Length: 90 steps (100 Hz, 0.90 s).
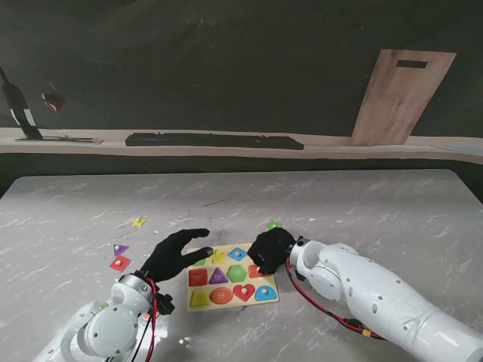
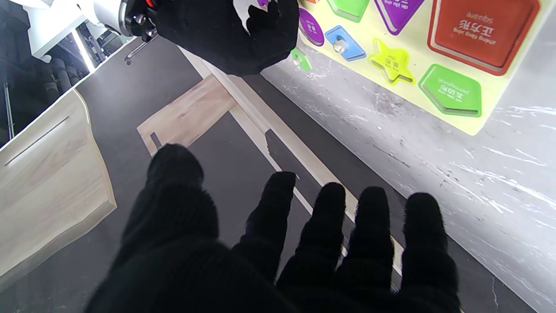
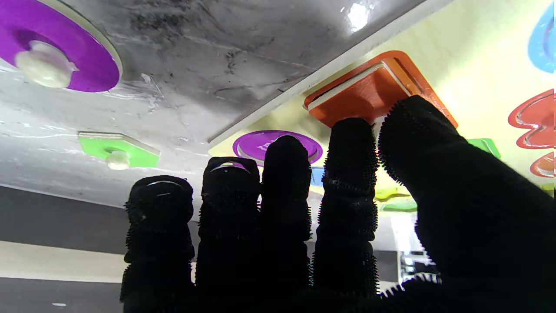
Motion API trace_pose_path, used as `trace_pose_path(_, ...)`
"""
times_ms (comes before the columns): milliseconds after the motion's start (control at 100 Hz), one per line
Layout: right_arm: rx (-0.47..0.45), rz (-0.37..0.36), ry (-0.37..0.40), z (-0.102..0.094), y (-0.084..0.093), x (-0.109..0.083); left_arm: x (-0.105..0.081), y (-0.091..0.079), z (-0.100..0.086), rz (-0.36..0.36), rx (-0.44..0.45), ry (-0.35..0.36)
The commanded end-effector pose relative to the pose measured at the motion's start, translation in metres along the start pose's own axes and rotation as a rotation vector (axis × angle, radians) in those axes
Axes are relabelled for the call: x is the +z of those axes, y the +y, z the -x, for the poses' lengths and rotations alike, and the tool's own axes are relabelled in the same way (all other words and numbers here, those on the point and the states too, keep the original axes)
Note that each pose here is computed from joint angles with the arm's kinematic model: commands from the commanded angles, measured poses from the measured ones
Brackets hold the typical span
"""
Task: Fit puzzle pieces into a puzzle board
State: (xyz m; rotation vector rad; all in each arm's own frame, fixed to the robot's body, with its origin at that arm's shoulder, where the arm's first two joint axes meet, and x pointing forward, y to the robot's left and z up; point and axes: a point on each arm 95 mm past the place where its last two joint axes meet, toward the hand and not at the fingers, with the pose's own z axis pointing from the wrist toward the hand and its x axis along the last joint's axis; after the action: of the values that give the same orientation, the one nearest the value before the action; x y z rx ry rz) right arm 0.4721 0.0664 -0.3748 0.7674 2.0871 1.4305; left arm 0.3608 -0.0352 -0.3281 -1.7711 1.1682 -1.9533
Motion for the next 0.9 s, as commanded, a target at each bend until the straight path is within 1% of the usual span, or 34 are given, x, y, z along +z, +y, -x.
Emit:
trace_pose_path(0,-0.001,-0.027,0.004,-0.0052,-0.0079,0.0003,-0.0008,0.0009,-0.0002,0.003,-0.003,-0.002)
trace_pose_path(180,-0.011,-0.056,-0.010,-0.0021,-0.0097,0.0000,-0.0010,0.0007,0.0000,0.001,-0.003,-0.002)
trace_pose_path(340,-0.009,-0.078,-0.006,-0.0012,-0.0096,-0.0011,-0.0010,0.0006,0.0000,0.001,-0.003,-0.002)
trace_pose_path(890,-0.019,-0.060,0.002,-0.0023,-0.0075,-0.0075,-0.0004,0.0012,0.0009,0.006,-0.006,-0.002)
